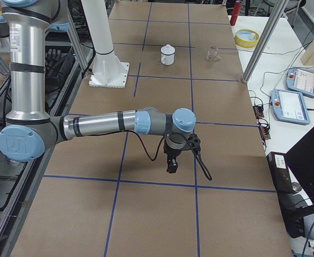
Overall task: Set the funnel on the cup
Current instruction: 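Move the left gripper toward the white lid on the enamel mug, then lower the left gripper and grasp the white lid's knob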
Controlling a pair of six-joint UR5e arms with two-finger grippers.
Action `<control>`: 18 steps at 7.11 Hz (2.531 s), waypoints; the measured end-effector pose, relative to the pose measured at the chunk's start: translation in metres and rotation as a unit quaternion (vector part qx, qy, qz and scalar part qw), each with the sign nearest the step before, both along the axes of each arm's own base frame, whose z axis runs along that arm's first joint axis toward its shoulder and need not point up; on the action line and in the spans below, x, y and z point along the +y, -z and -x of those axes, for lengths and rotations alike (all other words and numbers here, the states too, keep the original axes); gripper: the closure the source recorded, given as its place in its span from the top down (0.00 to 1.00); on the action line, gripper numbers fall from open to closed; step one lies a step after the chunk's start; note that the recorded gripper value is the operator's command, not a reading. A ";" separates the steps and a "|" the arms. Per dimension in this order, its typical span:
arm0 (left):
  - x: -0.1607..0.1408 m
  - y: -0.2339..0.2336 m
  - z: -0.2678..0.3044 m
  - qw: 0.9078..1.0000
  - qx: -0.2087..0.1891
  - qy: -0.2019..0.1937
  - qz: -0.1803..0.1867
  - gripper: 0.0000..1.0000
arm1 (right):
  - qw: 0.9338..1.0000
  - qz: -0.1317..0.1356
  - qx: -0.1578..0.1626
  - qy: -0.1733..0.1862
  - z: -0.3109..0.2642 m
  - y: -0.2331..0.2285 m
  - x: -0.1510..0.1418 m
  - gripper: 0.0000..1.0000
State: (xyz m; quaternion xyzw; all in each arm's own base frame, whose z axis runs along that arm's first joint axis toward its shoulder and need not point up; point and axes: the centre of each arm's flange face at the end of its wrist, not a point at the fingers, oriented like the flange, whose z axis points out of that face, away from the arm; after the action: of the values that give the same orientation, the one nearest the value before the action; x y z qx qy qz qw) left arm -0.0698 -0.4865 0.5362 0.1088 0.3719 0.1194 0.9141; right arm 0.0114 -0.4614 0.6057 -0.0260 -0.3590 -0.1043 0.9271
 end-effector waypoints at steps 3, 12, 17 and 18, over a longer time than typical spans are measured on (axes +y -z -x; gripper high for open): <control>-0.019 0.058 -0.001 0.998 0.039 0.006 -0.055 1.00 | 1.000 0.000 0.000 0.000 0.000 0.000 0.000 1.00; 0.035 0.305 -0.358 0.968 0.105 0.162 0.160 1.00 | 1.000 0.000 0.000 0.000 0.000 0.000 0.000 1.00; 0.068 0.305 -0.495 0.958 0.060 0.187 0.210 0.86 | 1.000 0.000 0.000 0.000 0.000 0.000 0.000 1.00; 0.071 0.303 -0.501 0.958 0.056 0.186 0.210 0.73 | 1.000 0.000 0.000 0.000 0.000 0.000 0.000 1.00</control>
State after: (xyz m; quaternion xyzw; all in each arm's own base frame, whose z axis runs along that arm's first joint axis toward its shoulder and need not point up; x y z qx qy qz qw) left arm 0.4311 -0.4154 0.2330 -0.0118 0.4125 -0.1395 0.9001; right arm 0.0114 -0.4614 0.6057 -0.0260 -0.3590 -0.1042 0.9271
